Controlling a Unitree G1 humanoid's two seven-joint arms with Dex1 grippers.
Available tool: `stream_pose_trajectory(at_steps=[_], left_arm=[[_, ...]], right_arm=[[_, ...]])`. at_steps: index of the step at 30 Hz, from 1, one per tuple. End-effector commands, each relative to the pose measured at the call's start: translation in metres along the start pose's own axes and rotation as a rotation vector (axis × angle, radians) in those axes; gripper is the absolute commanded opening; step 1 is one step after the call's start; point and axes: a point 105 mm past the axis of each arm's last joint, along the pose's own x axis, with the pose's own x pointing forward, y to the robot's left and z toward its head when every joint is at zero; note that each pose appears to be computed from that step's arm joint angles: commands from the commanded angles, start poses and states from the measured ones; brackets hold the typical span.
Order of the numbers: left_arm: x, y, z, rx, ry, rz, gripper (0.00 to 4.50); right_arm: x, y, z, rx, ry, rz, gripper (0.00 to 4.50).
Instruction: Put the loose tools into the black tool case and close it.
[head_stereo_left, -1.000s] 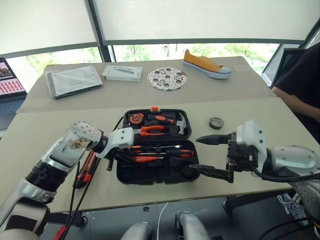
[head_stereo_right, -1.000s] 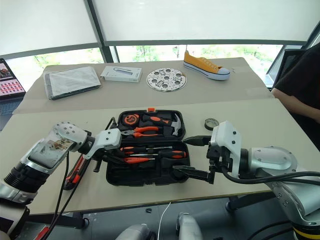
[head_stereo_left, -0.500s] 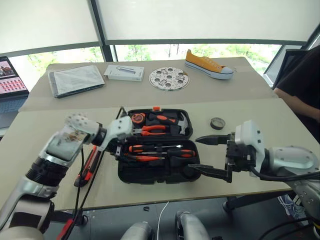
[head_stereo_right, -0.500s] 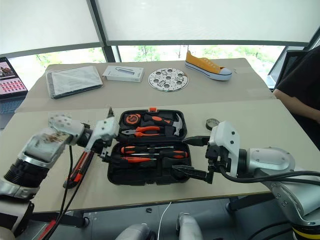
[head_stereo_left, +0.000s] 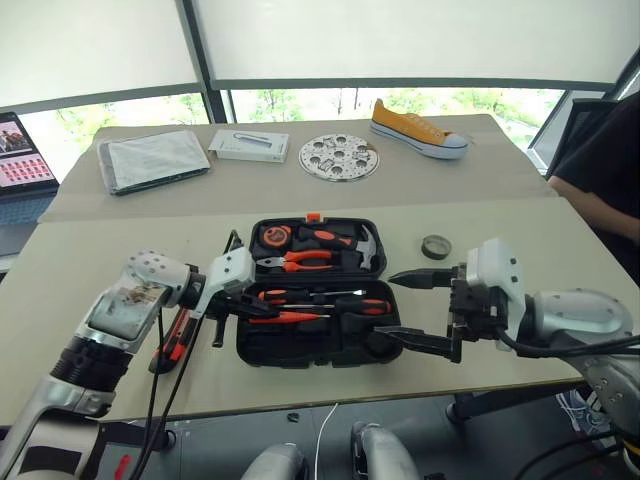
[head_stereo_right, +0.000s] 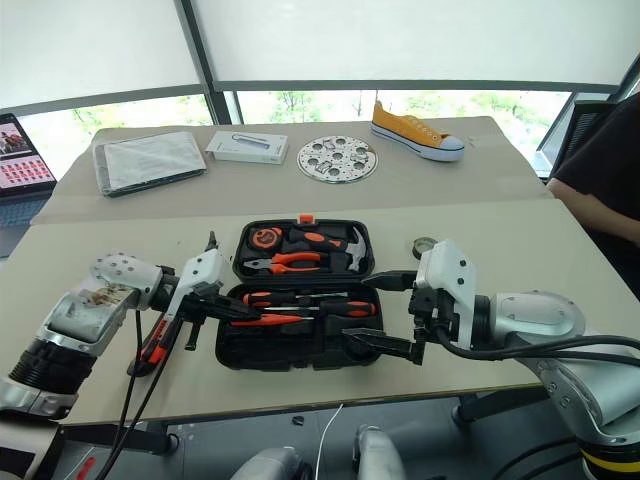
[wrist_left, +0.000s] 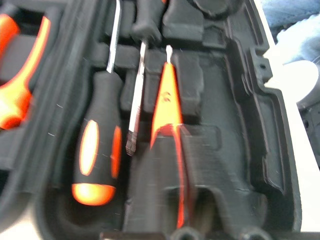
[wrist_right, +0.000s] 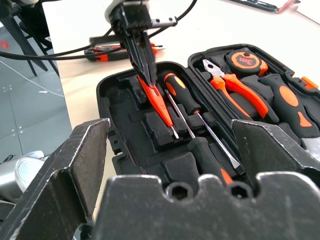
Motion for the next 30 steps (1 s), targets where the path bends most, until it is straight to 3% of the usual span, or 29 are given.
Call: stream_pose_trajectory(at_steps=[1, 11, 20, 24, 28, 30], left_arm=[[0.005, 0.002, -0.003, 0.042, 0.022, 0.021, 0.02], [0.016, -0.012, -0.019, 0.042, 0.024, 0.005, 0.02], [0.011, -0.006, -0.032, 0.01, 0.015, 0.098, 0.02], [-0.012, -0.002, -0.017, -0.035, -0.074, 0.186, 0.02], [-0.054, -0.012, 0.0, -0.119, -0.177, 0.302, 1.09], [-0.065, -0.018, 0.001, -0.154, -0.188, 0.344, 1.83]], right_arm=[[-0.002, 0.0, 0.007, -0.029, -0.013, 0.004, 4.5], [0.0, -0.002, 0.009, 0.007, -0.037, 0.005, 4.5], [0.002, -0.006, 0.01, 0.012, -0.037, 0.015, 4.5], [0.004, -0.006, 0.011, -0.002, -0.038, 0.041, 4.5], [0.009, -0.005, 0.016, -0.035, -0.04, 0.109, 4.5], [0.011, -0.006, 0.018, -0.043, -0.043, 0.13, 4.5]])
